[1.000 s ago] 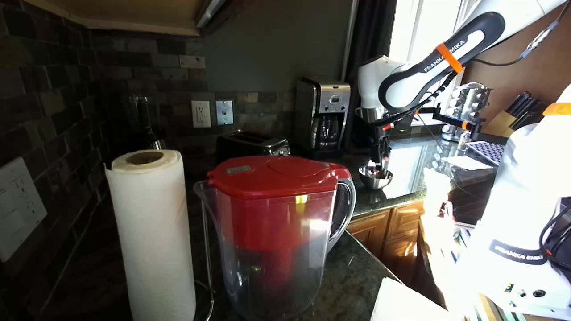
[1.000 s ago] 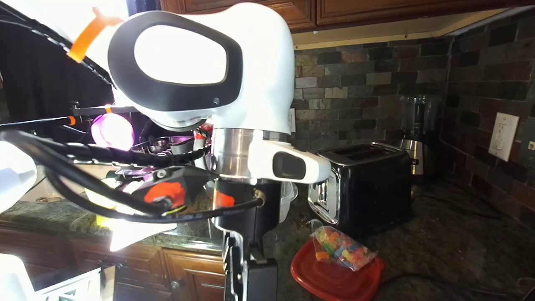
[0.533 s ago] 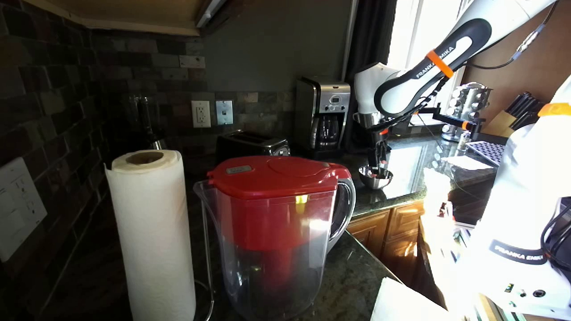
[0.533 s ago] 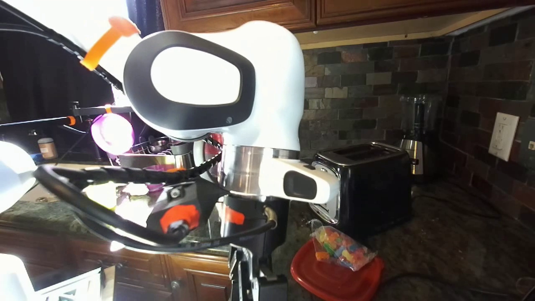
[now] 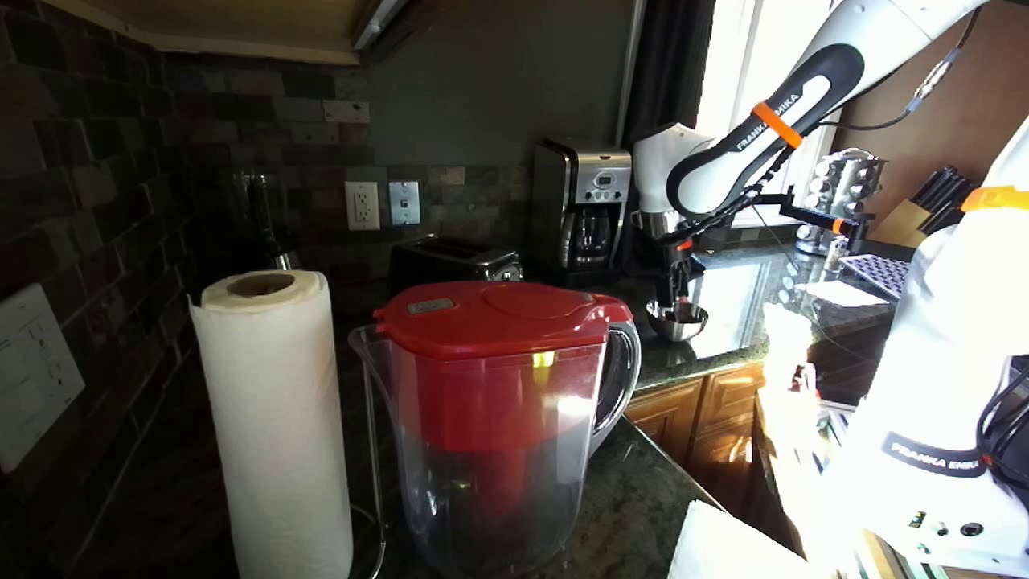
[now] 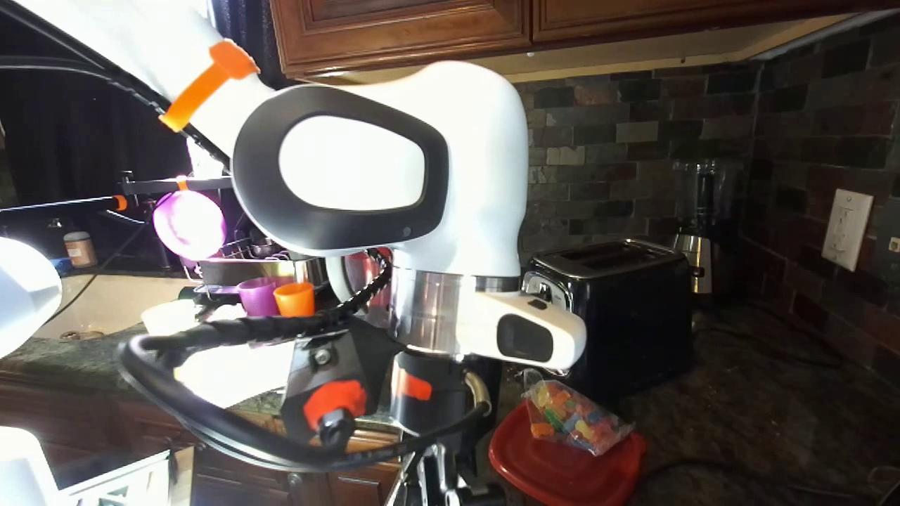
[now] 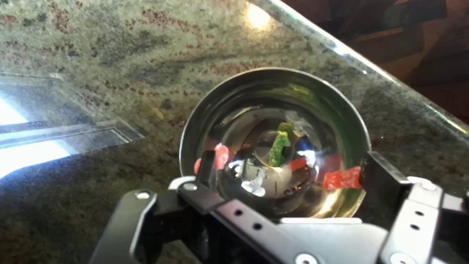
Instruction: Put some gummy bears into the plastic
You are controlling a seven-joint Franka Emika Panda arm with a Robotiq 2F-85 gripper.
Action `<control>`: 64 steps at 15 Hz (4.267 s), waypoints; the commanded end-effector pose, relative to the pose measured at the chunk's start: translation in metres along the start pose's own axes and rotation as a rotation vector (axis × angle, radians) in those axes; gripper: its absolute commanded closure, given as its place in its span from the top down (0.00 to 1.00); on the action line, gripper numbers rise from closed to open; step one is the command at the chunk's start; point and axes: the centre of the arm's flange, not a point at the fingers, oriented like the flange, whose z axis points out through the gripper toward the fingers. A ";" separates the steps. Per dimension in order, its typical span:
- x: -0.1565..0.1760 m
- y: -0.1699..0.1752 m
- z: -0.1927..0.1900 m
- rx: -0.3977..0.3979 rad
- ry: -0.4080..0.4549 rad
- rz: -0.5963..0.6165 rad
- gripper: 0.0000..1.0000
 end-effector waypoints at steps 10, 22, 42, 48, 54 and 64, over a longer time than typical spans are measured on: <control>0.006 0.005 -0.003 0.093 0.054 -0.052 1.00; 0.008 0.006 -0.008 0.167 0.086 -0.081 1.00; -0.015 0.013 -0.029 0.217 0.053 -0.108 0.95; -0.011 0.024 -0.009 0.249 0.021 -0.166 1.00; -0.014 0.041 0.011 0.273 0.018 -0.247 1.00; -0.008 0.052 0.013 0.256 0.033 -0.232 1.00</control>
